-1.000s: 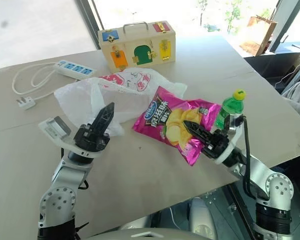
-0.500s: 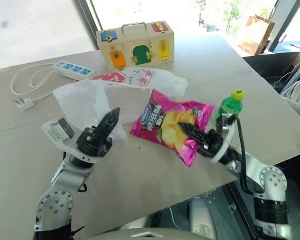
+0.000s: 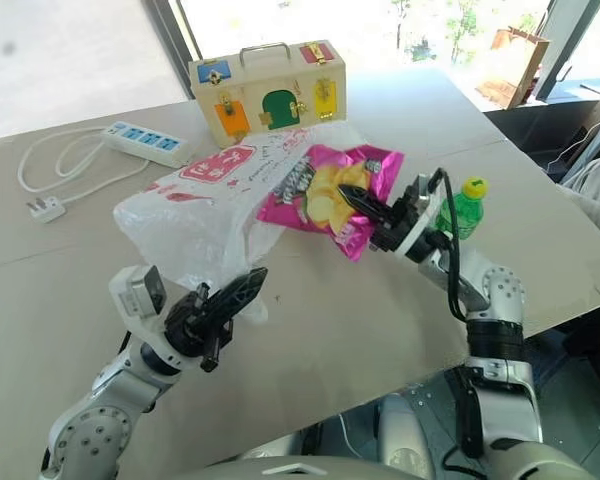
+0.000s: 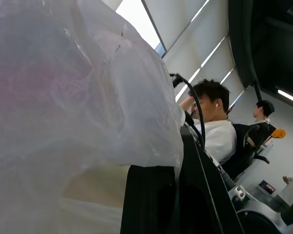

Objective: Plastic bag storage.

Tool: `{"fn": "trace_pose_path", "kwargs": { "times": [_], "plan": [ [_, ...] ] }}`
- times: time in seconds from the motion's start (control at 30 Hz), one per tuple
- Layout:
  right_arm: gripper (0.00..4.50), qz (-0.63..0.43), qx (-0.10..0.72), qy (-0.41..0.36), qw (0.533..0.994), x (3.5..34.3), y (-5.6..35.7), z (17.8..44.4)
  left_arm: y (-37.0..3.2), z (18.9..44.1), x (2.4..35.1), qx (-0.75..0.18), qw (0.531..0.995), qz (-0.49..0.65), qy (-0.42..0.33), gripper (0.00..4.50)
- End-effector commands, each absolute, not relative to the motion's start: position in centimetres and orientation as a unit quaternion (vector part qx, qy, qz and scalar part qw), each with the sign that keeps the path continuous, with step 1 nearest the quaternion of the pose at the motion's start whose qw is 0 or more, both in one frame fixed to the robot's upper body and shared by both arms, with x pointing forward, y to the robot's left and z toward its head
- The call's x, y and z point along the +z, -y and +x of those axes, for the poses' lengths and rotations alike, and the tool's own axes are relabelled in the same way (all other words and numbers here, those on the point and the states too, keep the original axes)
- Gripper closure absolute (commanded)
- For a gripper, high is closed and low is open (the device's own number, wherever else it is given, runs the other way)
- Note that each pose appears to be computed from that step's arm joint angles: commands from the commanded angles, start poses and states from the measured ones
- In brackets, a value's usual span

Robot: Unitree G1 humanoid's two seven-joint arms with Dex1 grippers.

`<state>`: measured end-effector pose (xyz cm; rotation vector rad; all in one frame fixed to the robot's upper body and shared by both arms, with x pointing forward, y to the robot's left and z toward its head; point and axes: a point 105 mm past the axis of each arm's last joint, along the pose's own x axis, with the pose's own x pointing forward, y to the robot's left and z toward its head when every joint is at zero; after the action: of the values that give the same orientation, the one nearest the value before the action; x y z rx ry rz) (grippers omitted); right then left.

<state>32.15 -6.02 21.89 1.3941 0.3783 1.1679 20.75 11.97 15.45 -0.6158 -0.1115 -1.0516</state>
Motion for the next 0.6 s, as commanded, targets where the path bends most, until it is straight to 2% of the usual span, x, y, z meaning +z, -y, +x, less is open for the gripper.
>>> {"fn": "trace_pose_path", "kwargs": {
  "times": [0.03, 0.2, 0.37, 0.6],
  "plan": [
    [4.46, 0.59, 0.547, -0.144, 0.576, 24.3, 4.9, 31.1, -10.6, 20.4, 16.0, -0.54, 0.788, -0.289, 0.053, 4.5],
    [4.46, 0.575, 0.545, -0.181, 0.583, 23.1, 3.5, 30.8, -8.6, 20.0, 17.2, -0.622, 0.741, -0.252, 0.042, 4.5],
    [4.46, 0.546, 0.534, -0.206, 0.611, 21.6, 3.4, 30.8, -7.5, 18.1, 18.7, -0.69, 0.682, -0.242, 0.016, 4.5],
    [4.46, 0.492, 0.512, -0.273, 0.649, 17.5, 2.2, 30.7, -7.9, 17.4, 17.8, -0.718, 0.656, -0.231, -0.025, 4.5]
  ]
}}
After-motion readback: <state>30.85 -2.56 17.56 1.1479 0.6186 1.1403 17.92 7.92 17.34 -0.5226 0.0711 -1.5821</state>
